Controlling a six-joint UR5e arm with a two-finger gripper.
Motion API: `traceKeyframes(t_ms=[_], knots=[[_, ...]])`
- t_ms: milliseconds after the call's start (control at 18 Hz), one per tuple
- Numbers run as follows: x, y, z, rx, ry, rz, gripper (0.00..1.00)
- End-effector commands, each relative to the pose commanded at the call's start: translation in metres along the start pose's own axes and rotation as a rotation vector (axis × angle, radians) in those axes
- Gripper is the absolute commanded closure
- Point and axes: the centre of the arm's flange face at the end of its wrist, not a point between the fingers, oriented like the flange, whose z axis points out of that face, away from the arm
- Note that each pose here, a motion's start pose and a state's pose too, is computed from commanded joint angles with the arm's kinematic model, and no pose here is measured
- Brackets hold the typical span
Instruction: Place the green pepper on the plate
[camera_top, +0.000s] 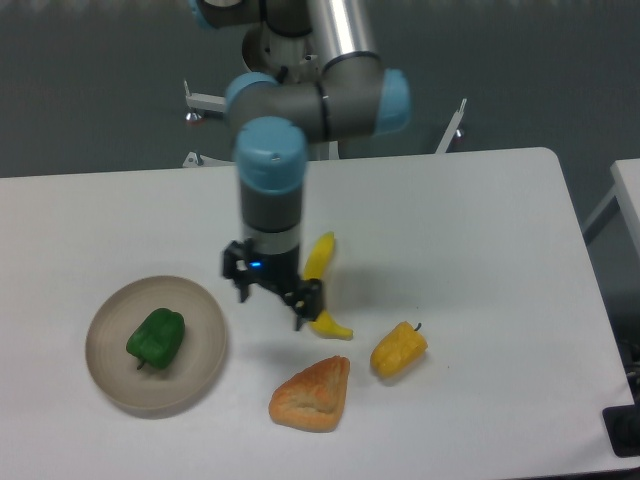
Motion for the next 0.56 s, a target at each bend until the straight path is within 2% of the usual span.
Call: traceKeyframes(t_ms=[111,278,556], knots=[[-0.017,0.015,0.000,-0.031,-0.027,0.075,0.00],[-0.039,0.033,-0.002,-0.050,-0.047,0.132,0.00],[-0.056,0.046,-0.003,-0.063,-0.060,0.168,0.00]])
